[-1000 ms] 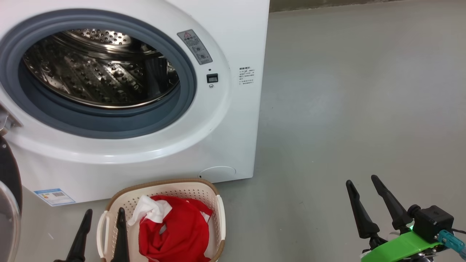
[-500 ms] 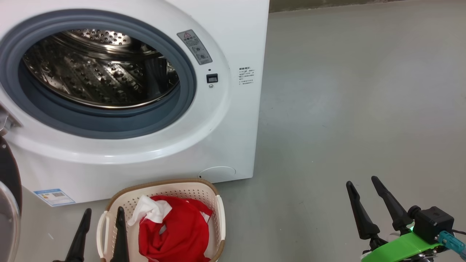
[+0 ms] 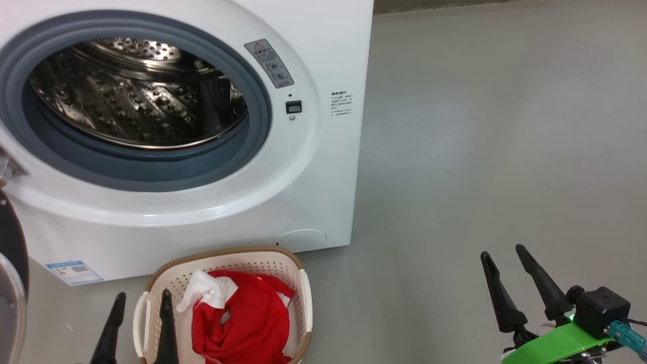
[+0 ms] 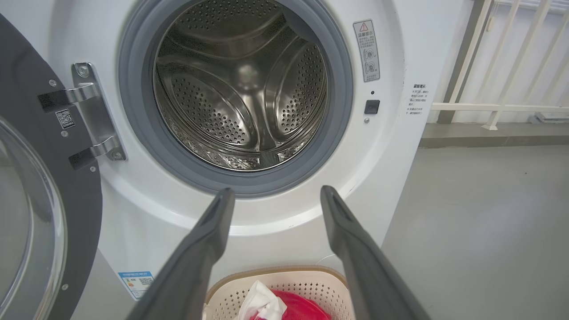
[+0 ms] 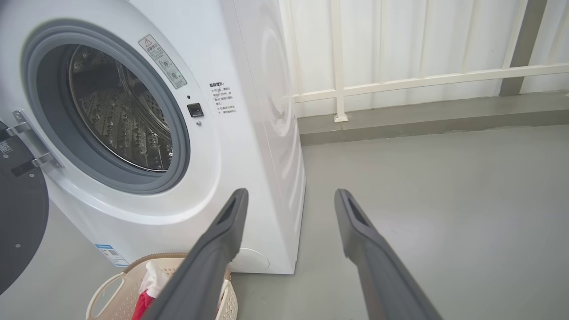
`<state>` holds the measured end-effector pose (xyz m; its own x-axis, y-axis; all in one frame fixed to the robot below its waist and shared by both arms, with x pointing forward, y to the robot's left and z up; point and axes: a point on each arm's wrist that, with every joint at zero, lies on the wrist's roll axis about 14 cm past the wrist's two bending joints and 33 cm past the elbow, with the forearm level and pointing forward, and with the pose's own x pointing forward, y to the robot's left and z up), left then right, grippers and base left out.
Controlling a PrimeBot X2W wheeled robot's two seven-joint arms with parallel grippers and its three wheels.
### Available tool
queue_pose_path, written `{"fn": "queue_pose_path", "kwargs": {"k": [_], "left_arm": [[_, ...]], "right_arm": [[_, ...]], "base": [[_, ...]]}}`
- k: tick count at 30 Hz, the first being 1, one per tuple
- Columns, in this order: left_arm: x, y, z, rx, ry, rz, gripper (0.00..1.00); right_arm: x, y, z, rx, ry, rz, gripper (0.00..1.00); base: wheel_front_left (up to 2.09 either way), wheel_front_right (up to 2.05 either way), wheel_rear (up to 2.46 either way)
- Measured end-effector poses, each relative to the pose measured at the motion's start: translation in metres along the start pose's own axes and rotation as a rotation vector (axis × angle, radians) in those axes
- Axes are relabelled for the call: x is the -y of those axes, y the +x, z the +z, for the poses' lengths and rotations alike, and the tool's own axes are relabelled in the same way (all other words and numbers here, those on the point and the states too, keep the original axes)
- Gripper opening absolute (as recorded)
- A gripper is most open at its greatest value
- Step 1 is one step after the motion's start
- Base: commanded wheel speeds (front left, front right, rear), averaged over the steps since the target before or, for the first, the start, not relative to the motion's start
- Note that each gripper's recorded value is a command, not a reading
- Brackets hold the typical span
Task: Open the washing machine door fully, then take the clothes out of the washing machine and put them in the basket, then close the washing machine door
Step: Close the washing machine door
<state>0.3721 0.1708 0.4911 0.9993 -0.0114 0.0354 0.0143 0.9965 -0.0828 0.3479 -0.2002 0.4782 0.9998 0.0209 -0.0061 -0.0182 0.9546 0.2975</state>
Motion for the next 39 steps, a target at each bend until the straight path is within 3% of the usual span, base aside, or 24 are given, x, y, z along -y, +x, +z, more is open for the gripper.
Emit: {"fn": "queue_pose_path", "kwargs": {"k": [17,39], "left_arm": [[-0.001,0.001,-0.003,-0.008,0.008,0.002,1.0],[-0.012,-0.007,-0.004,-0.015,-0.007,0.043,1.0]], "right_arm": [[0.002,0.001,-0.003,-0.01,0.001,-0.005,1.0],[-0.013,0.012,-0.009,-0.029,-0.002,0.046,1.0]], "base": [[-0.94,0.93,0.01],[-0.04,0.04,0.0]]}}
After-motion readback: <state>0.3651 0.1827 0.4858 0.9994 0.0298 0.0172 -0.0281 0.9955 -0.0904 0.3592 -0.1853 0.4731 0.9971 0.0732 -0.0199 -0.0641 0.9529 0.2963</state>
